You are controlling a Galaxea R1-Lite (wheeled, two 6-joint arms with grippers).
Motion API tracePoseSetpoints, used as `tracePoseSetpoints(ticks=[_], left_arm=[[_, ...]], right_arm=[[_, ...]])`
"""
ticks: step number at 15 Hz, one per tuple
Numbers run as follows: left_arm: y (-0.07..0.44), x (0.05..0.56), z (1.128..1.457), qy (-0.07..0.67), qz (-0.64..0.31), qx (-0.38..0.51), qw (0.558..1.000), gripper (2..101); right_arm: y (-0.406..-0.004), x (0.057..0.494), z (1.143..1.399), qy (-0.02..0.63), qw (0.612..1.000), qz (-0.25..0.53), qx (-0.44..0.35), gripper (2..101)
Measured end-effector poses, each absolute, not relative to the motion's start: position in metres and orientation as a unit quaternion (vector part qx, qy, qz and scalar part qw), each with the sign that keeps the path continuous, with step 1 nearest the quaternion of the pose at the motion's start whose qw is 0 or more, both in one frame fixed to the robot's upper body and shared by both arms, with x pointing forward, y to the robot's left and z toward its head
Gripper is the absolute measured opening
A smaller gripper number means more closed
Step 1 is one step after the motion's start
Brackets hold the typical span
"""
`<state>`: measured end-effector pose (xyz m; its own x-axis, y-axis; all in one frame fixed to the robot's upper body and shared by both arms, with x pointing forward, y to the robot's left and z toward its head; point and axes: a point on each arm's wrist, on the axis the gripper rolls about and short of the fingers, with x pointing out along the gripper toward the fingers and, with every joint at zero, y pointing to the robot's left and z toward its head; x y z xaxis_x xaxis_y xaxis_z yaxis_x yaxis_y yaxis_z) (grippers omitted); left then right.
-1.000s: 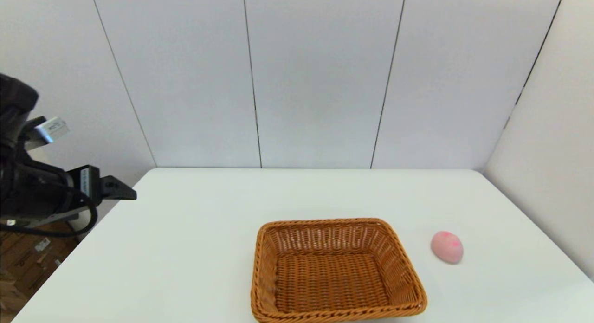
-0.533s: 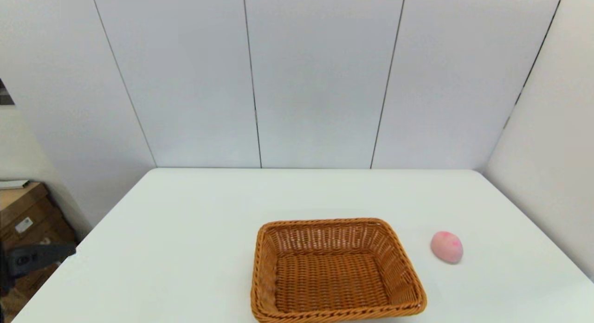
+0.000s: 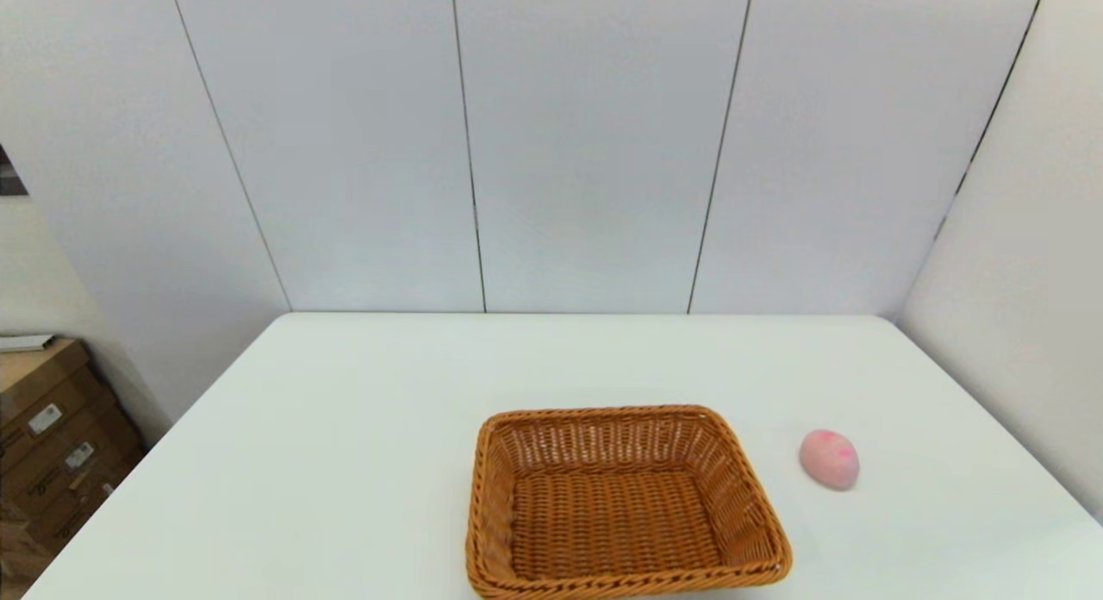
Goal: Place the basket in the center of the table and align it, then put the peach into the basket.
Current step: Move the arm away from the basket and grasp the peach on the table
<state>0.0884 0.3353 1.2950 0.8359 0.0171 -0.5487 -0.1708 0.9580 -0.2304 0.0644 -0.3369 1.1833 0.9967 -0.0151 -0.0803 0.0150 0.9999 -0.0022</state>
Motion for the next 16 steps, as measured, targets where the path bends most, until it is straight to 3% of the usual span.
tracePoseSetpoints(ticks=[10, 16], left_arm=[[0.336, 0.050, 1.228, 0.228, 0.074, -0.102, 0.966, 97.3], [0.335, 0.071, 1.198, 0.089, 0.036, -0.022, 0.995, 97.7]], right_arm=[[-0.337, 0.064, 1.183, 0.040, 0.999, -0.008, -0.001, 97.1], [-0.337, 0.064, 1.183, 0.040, 0.999, -0.008, 0.000, 97.1]])
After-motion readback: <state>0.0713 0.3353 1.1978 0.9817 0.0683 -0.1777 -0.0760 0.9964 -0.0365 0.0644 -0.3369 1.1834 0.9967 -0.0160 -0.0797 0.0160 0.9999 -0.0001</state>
